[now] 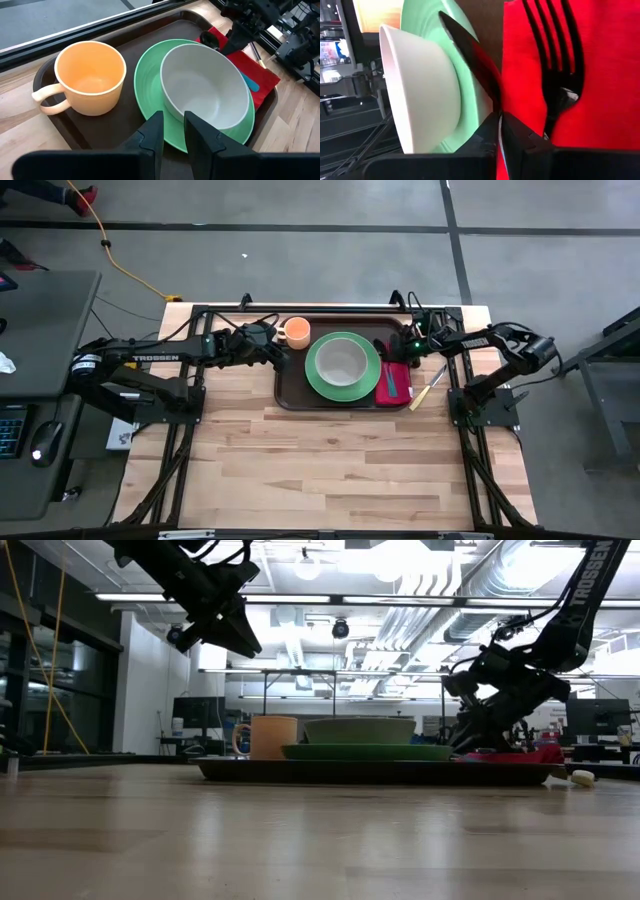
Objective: Set up tray
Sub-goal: Put the blue spoon on top of the red table napkin to the right of the green plate on the brown tray, then adjust the blue fork on top of the red table napkin on the brown tray
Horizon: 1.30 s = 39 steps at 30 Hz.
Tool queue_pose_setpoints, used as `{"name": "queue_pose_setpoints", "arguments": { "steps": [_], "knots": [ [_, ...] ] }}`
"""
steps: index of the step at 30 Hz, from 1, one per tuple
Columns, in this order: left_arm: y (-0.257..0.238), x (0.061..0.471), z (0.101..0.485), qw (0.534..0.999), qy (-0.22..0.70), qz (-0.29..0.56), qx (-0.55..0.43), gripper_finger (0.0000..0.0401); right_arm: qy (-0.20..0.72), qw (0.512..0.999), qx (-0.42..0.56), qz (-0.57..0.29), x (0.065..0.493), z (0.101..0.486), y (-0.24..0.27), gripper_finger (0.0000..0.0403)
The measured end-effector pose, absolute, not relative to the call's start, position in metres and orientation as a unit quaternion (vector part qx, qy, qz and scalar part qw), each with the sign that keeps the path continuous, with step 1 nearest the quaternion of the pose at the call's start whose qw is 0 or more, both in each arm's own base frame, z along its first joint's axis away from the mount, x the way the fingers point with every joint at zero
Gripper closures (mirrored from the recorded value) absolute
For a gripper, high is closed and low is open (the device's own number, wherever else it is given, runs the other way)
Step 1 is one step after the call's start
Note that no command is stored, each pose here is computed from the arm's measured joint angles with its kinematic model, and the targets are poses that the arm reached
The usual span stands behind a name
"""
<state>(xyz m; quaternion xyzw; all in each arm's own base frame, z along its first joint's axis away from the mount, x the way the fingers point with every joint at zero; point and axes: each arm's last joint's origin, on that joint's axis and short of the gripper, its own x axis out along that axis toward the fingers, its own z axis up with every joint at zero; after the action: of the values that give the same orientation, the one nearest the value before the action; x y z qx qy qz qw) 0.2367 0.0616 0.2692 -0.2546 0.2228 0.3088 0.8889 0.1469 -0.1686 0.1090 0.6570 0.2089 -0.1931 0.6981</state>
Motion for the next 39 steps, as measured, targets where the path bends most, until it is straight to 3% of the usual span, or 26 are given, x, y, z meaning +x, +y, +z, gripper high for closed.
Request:
{"name": "queue_pose_setpoints", "arguments": {
  "steps": [13, 28, 39],
  "knots": [
    [0.062, 0.237, 0.269, 0.889, 0.223, 0.308, -0.255, 0.0295, 0.218, 0.681, 0.663, -0.222, 0.145, 0.106, -0.167, 0.0402],
    [0.062, 0.237, 0.269, 0.889, 0.223, 0.308, -0.255, 0.0295, 0.266, 0.704, 0.625, -0.206, 0.151, 0.103, -0.156, 0.0403],
    [0.061, 0.237, 0.269, 0.89, 0.225, 0.303, -0.256, 0.0295, 0.298, 0.696, 0.611, -0.232, 0.146, 0.107, -0.146, 0.0403]
  ]
}}
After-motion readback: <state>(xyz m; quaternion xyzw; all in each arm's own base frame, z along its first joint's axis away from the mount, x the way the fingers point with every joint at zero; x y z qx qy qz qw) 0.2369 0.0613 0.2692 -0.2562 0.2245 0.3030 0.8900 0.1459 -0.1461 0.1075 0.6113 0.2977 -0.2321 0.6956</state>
